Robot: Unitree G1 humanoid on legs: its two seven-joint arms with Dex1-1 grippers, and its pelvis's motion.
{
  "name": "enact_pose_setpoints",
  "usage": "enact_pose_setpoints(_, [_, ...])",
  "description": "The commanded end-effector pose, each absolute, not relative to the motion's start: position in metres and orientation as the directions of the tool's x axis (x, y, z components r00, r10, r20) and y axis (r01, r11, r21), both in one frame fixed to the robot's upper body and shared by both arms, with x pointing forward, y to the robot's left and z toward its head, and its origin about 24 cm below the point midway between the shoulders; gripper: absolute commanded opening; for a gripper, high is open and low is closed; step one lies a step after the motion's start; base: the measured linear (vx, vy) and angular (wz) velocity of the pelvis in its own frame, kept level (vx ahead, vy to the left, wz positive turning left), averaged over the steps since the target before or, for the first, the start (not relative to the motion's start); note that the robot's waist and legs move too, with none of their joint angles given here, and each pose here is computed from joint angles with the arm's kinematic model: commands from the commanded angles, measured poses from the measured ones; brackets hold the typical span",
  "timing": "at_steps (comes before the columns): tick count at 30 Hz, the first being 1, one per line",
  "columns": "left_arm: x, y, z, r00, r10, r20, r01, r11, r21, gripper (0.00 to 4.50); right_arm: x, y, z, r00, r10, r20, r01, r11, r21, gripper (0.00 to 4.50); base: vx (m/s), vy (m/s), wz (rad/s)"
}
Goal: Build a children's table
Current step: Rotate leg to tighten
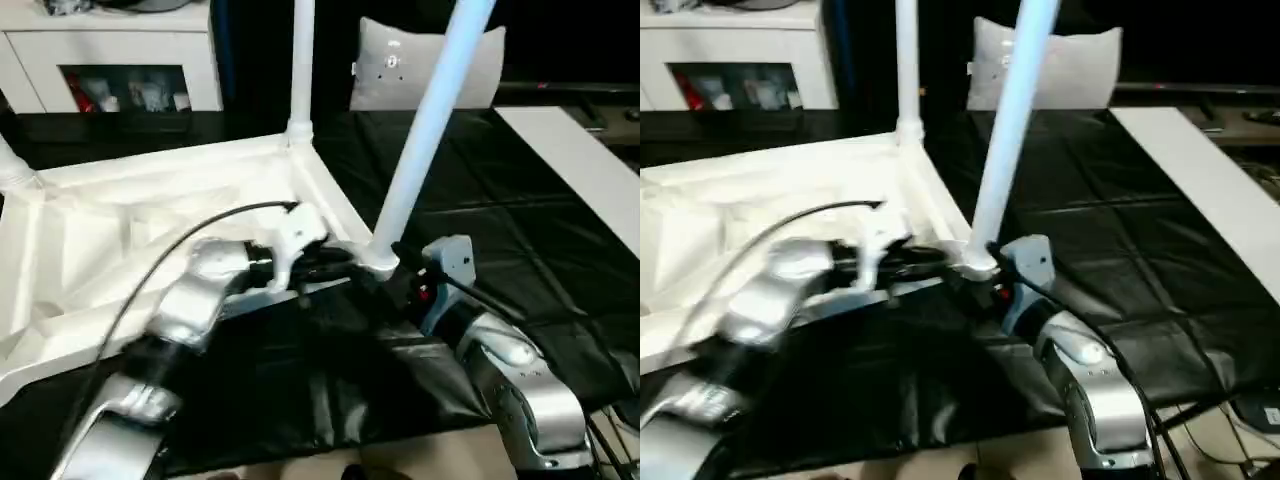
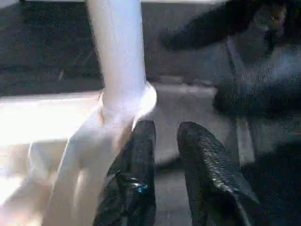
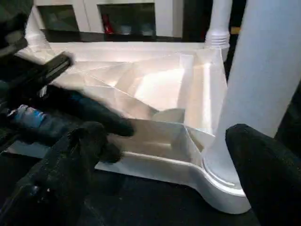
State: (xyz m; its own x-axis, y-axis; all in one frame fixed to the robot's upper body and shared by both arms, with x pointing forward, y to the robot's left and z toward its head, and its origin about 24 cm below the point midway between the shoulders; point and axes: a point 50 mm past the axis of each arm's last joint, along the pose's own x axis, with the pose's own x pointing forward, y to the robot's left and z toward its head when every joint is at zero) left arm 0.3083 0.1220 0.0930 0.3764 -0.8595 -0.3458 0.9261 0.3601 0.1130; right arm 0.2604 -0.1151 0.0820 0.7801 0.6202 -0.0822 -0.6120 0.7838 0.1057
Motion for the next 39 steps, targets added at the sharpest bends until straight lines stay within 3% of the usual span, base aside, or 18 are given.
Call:
enact_pose_setpoints(1, [0.296, 0.142, 0.106, 0.409, -0.839, -0.359, 0.912, 0.385, 0.14, 1.38, 0.267, -0.108, 0.088, 0.774, 0.629, -0.076, -0.621, 0.777, 0.105, 4.5, 0.0, 0.0, 0.0])
enact_pose_setpoints(4, [0.278, 0.16, 0.108, 0.401, -0.82, -0.408, 0.913, 0.395, 0.105, 1.65, 0.275, -0.1, 0.088, 0.769, 0.633, -0.082, -0.626, 0.773, 0.098, 4.5, 0.0, 0.0, 0.0])
enact_pose_setpoints(12, [0.225, 0.182, 0.11, 0.274, -0.78, -0.562, 0.929, 0.367, -0.056, 1.65, 0.304, -0.085, 0.084, 0.762, 0.629, -0.155, -0.622, 0.777, 0.1, 4.5, 0.0, 0.0, 0.0])
enact_pose_setpoints(14, [0.222, 0.183, 0.107, 0.273, -0.764, -0.585, 0.923, 0.379, -0.064, 1.65, 0.307, -0.085, 0.083, 0.77, 0.616, -0.164, -0.61, 0.787, 0.094, 4.5, 0.0, 0.0, 0.0])
enact_pose_setpoints(19, [0.221, 0.196, 0.087, 0.399, -0.606, -0.688, 0.837, 0.547, 0.004, 1.65, 0.327, -0.094, 0.08, 0.864, 0.468, -0.186, -0.456, 0.884, 0.104, 4.5, 0.0, 0.0, 0.0])
enact_pose_setpoints(21, [0.231, 0.207, 0.08, 0.526, -0.494, -0.692, 0.748, 0.656, 0.1, 1.65, 0.335, -0.113, 0.076, 0.926, 0.33, -0.185, -0.314, 0.943, 0.113, 4.5, 0.0, 0.0, 0.0])
enact_pose_setpoints(24, [0.234, 0.209, 0.08, 0.559, -0.468, -0.684, 0.726, 0.675, 0.131, 1.65, 0.338, -0.126, 0.075, 0.948, 0.262, -0.183, -0.245, 0.963, 0.108, 4.5, 0.0, 0.0, 0.0])
enact_pose_setpoints(39, [0.259, 0.19, 0.072, 0.669, -0.453, -0.589, 0.671, 0.709, 0.217, 1.65, 0.353, -0.212, 0.083, 0.989, 0.003, -0.148, -0.004, 1.0, -0.01, 4.5, 0.0, 0.0, 0.0])
